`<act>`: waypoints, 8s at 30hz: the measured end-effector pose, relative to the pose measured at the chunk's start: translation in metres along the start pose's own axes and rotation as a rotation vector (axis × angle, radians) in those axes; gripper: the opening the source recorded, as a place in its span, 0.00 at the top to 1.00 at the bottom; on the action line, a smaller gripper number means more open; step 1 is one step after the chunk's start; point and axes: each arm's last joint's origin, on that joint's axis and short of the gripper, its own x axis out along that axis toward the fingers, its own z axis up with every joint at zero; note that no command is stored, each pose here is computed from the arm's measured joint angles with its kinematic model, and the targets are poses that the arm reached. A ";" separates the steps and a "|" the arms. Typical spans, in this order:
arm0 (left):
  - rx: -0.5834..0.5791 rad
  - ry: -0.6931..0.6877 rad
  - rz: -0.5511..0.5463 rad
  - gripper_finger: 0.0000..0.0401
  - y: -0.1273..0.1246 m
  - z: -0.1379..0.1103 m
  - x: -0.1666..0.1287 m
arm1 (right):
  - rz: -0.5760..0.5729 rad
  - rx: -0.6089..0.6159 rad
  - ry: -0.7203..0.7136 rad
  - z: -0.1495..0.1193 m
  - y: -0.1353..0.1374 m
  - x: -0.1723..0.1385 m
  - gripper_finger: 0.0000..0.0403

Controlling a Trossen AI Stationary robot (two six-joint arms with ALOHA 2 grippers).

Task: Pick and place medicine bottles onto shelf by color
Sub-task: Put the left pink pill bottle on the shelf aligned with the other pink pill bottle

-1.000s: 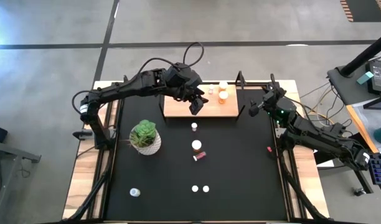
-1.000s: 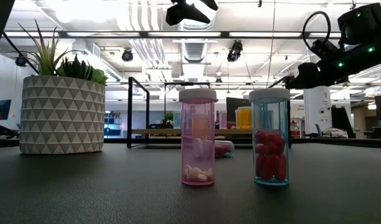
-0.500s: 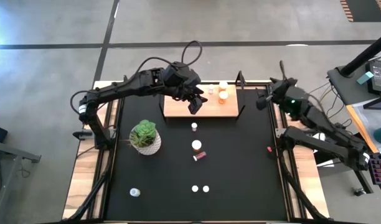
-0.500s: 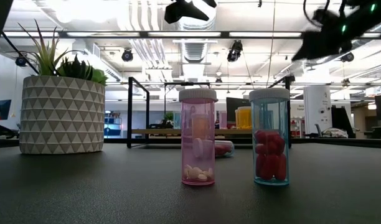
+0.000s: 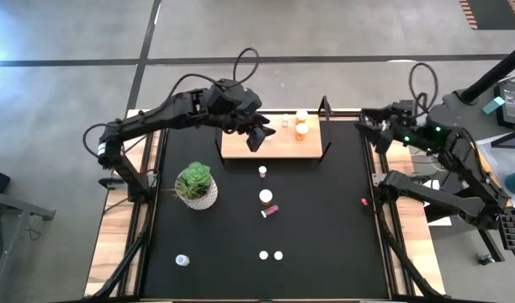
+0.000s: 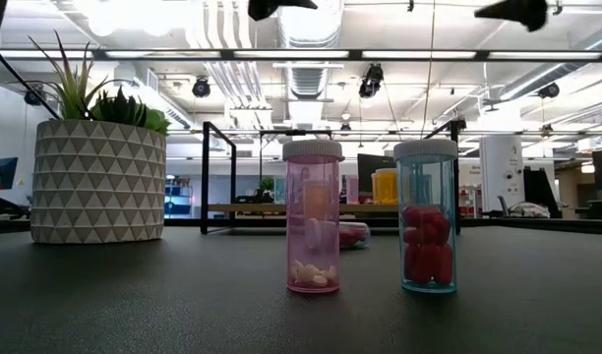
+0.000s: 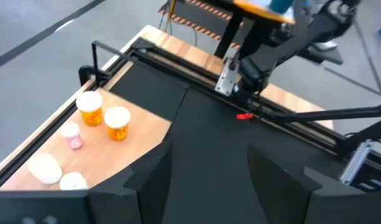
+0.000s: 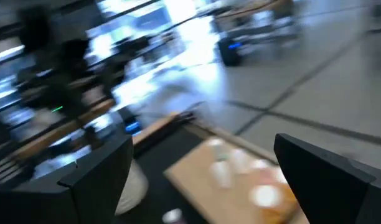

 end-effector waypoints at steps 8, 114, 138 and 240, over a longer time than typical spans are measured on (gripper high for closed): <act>0.022 -0.024 -0.048 0.53 -0.013 -0.003 -0.027 | 0.262 -0.027 0.048 0.010 0.013 0.023 0.06; -0.179 -0.469 -0.277 0.53 0.024 -0.153 -0.121 | -0.196 -0.122 0.891 -0.187 0.074 0.315 0.06; -0.176 -0.470 -0.281 0.53 0.023 -0.153 -0.121 | -0.232 -0.093 0.897 -0.204 0.071 0.323 0.44; -0.217 -0.650 -0.257 0.53 0.018 -0.135 -0.109 | -0.444 -0.163 0.791 -0.121 -0.034 0.303 0.72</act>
